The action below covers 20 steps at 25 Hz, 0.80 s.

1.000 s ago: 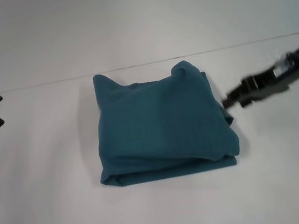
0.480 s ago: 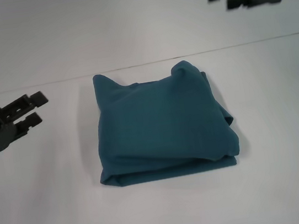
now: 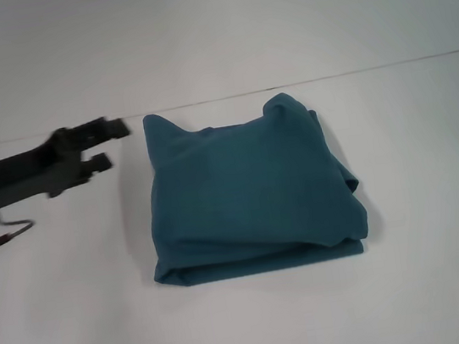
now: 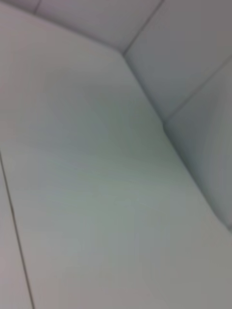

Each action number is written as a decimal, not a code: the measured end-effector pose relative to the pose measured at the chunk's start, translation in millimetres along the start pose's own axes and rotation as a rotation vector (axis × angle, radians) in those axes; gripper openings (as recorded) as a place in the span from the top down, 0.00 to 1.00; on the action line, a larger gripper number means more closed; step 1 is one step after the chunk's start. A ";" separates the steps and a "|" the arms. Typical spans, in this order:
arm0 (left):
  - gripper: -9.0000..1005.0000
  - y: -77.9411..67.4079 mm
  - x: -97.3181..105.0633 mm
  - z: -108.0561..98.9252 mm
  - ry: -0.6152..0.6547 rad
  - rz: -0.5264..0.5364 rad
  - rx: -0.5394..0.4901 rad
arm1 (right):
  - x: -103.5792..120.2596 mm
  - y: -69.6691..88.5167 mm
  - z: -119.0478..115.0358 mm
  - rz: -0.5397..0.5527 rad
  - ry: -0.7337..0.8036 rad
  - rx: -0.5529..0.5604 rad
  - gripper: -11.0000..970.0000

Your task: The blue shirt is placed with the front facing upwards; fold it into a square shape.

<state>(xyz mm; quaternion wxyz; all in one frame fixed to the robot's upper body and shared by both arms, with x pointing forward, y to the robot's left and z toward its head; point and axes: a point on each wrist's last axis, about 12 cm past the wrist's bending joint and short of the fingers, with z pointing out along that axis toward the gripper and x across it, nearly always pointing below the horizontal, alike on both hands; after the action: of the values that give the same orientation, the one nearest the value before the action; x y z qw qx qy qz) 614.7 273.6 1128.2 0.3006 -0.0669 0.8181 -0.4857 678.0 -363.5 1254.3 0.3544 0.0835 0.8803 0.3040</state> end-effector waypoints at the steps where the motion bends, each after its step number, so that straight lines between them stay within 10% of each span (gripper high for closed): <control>1: 0.20 -1.7 0.0 3.5 0.010 0.000 0.000 | -0.2 -3.2 -1.5 -0.001 0.002 0.018 0.05; 20: 0.20 -11.7 26.9 66.7 0.026 -0.114 0.008 | 10.8 -26.4 -13.8 -0.009 0.084 0.111 0.04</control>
<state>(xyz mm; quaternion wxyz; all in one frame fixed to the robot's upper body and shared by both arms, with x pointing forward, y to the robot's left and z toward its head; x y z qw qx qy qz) 627.9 206.4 1103.3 0.2622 -0.1061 0.8149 -0.5060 662.5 -387.3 1240.2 0.3132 0.0865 0.9104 0.2563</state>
